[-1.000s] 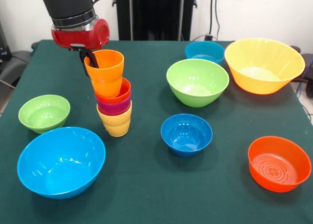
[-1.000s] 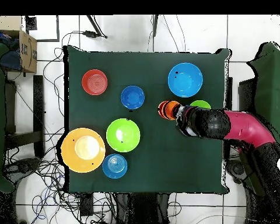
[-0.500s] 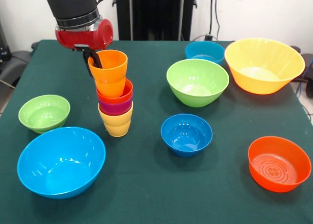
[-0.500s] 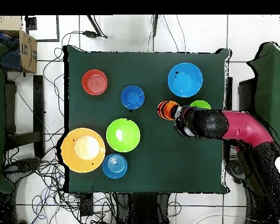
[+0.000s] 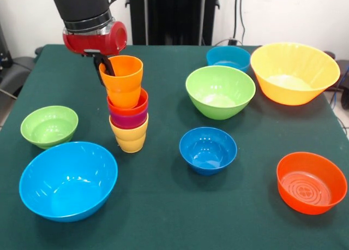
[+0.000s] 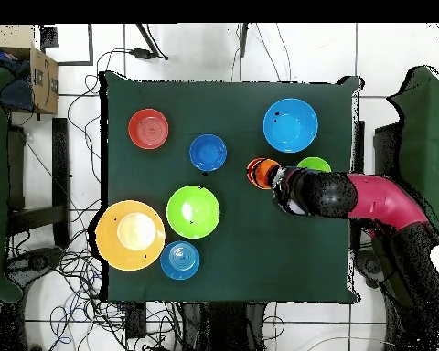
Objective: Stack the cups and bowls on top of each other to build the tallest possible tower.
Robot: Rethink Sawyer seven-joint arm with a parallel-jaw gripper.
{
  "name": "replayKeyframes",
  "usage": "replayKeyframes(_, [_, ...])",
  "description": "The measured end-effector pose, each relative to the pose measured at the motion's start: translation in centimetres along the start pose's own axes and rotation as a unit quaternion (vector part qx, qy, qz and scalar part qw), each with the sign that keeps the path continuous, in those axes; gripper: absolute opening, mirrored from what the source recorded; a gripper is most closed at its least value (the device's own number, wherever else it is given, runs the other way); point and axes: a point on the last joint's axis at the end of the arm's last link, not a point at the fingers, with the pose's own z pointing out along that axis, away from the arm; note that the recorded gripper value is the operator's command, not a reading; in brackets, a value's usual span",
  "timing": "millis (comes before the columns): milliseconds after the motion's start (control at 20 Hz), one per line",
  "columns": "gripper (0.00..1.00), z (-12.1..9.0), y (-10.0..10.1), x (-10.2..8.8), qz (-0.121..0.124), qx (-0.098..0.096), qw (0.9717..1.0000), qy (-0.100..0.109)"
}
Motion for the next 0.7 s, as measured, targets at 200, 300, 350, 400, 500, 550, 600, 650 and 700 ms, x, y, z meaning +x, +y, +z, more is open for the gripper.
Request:
replayKeyframes(200, [0.0,0.04,0.06,0.07,-0.001,0.0,1.0,0.0])
replayKeyframes(300, [0.0,0.09,0.23,0.1,-0.003,0.001,1.0,0.001])
replayKeyframes(350, [0.0,0.12,0.33,0.13,-0.004,0.001,1.0,0.001])
replayKeyframes(400, [0.0,0.15,0.43,0.16,-0.005,0.001,1.0,0.001])
replayKeyframes(500, [0.0,0.2,0.6,0.2,-0.007,0.001,1.0,0.001])
replayKeyframes(550, [0.0,0.22,0.68,0.22,-0.008,0.001,1.0,0.001])
replayKeyframes(600, [0.0,0.24,0.74,0.24,-0.008,0.001,1.0,0.001])
replayKeyframes(650, [0.0,0.25,0.77,0.26,-0.009,0.001,1.0,0.002])
replayKeyframes(700, [0.0,0.27,0.8,0.28,-0.009,0.002,1.0,0.002])
